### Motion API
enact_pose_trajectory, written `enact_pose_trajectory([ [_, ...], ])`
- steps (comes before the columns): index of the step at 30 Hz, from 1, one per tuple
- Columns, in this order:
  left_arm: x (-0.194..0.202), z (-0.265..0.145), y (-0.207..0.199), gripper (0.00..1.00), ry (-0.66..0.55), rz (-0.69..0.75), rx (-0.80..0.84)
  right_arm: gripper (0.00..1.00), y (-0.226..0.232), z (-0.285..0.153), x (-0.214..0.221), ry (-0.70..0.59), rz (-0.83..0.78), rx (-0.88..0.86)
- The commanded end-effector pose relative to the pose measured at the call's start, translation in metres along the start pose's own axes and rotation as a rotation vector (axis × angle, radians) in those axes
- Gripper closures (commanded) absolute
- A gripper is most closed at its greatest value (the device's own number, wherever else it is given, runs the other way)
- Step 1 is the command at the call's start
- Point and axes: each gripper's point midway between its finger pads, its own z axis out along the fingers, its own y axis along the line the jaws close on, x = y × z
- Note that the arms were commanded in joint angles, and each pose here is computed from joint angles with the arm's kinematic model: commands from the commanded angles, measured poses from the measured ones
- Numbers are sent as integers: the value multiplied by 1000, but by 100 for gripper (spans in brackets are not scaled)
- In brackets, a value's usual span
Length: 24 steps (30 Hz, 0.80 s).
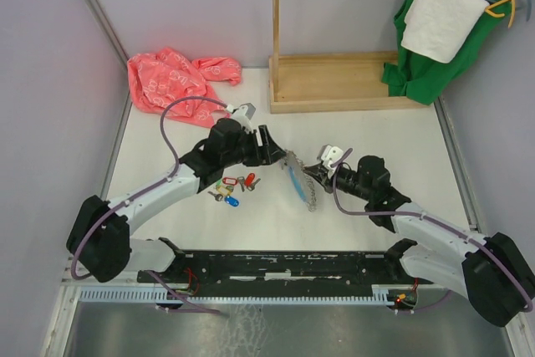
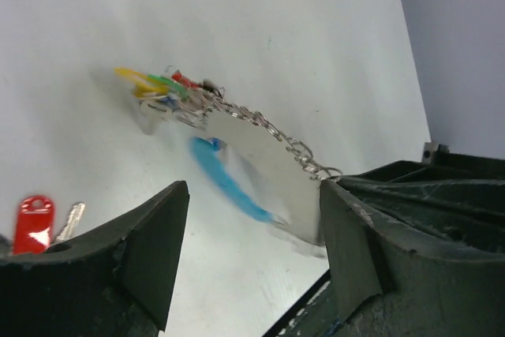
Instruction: Put the keys on the keyring
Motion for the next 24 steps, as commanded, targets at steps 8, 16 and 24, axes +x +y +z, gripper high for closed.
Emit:
enact_pose_trajectory([
  [8,13,-28,22,23,-138,210,60,99,-9,6,-33,-54,-111,-62],
  [16,27,-27,19,27,-159,231,156,99,1,8,-29,-43,-149,-139],
  [24,50,-11,9,36,-90,237,209,99,1,17,-25,-30,-153,-168],
])
